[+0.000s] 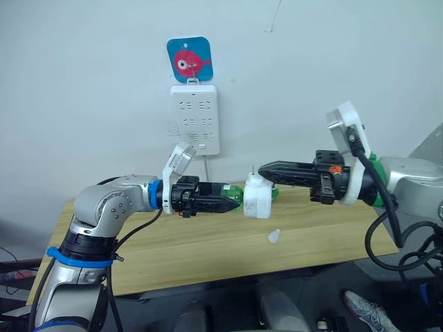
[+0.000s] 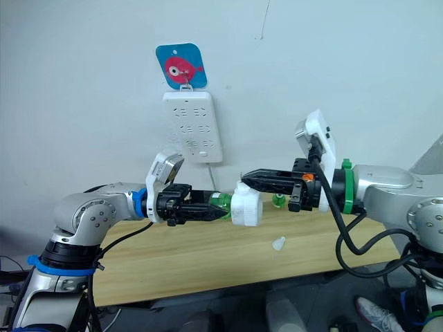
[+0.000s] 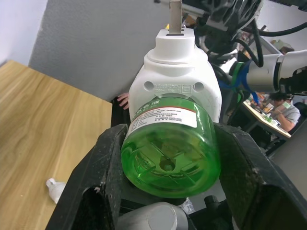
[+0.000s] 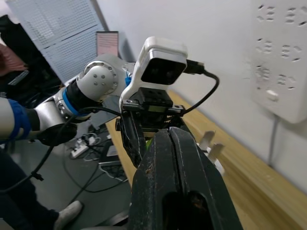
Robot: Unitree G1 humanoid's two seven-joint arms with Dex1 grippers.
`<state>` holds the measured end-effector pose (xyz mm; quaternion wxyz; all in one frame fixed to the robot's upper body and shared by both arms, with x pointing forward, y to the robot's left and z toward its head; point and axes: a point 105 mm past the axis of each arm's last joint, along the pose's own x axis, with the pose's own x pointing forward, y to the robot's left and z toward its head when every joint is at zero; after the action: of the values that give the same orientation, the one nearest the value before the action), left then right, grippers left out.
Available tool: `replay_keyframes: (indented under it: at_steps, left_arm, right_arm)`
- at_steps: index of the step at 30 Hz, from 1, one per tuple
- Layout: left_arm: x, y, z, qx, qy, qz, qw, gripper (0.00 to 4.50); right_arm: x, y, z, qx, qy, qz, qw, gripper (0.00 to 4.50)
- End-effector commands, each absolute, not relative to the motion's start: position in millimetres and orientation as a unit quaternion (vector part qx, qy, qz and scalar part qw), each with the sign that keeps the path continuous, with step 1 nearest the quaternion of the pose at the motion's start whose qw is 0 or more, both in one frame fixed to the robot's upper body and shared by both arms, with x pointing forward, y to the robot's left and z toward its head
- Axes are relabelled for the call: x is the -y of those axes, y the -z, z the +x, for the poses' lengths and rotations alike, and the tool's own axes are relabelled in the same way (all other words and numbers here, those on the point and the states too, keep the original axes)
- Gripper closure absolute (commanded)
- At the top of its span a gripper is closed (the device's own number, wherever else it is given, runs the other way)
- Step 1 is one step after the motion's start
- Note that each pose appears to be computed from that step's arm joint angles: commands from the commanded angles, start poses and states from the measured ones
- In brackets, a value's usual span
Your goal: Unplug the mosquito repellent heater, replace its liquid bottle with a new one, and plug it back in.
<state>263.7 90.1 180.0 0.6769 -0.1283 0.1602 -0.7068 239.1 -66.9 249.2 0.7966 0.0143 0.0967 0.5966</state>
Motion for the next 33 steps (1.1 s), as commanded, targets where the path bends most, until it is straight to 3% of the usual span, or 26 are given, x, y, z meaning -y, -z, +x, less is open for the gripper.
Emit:
replay_keyframes:
  at_steps: [1,22,33]
  left_arm:
    - [-84,-195,256,-0.137,0.732,-0.121,0.657,2.11]
    - [-83,-209,240,-0.154,0.755,-0.163,0.616,2.12]
    - [-86,-200,243,-0.165,0.741,-0.164,0.630,2.13]
  right_arm:
    - [66,-252,242,-0.090,-0.594,0.009,0.799,4.50]
    - [67,-233,247,-0.132,-0.601,0.026,0.788,4.50]
    - [69,-241,250,-0.114,-0.595,0.027,0.795,4.50]
